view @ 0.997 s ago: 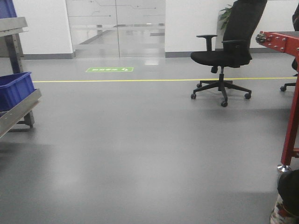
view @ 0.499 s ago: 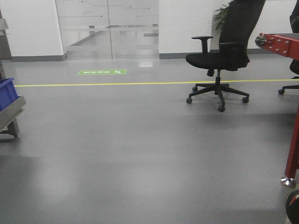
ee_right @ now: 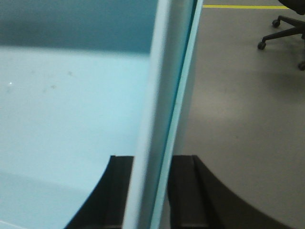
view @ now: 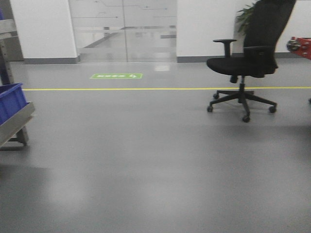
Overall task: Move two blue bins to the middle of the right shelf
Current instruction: 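Drive across the floor past the chair carrying the teal bin, then turn the base to face another roller shelf of blue bins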
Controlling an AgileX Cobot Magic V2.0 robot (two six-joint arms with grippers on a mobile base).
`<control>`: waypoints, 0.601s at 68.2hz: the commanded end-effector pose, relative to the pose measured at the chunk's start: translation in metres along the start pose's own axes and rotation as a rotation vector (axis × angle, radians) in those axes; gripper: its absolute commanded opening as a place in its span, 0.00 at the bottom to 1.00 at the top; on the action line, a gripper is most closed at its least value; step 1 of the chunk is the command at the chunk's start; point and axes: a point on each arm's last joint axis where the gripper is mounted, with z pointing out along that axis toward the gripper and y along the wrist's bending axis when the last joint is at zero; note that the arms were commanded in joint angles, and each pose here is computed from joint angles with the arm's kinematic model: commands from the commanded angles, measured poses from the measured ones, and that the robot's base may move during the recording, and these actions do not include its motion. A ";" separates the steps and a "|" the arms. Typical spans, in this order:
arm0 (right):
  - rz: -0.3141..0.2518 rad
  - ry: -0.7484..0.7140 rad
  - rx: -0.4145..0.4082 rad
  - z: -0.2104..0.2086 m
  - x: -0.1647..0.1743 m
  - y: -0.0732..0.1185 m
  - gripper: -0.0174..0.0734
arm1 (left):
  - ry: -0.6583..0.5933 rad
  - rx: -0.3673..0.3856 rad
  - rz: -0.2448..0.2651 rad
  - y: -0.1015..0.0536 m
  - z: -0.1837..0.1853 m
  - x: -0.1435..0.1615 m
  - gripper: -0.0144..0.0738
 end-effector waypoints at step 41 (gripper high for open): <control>-0.016 -0.145 -0.011 -0.014 -0.017 0.002 0.02 | -0.101 0.042 -0.008 -0.004 -0.015 -0.012 0.04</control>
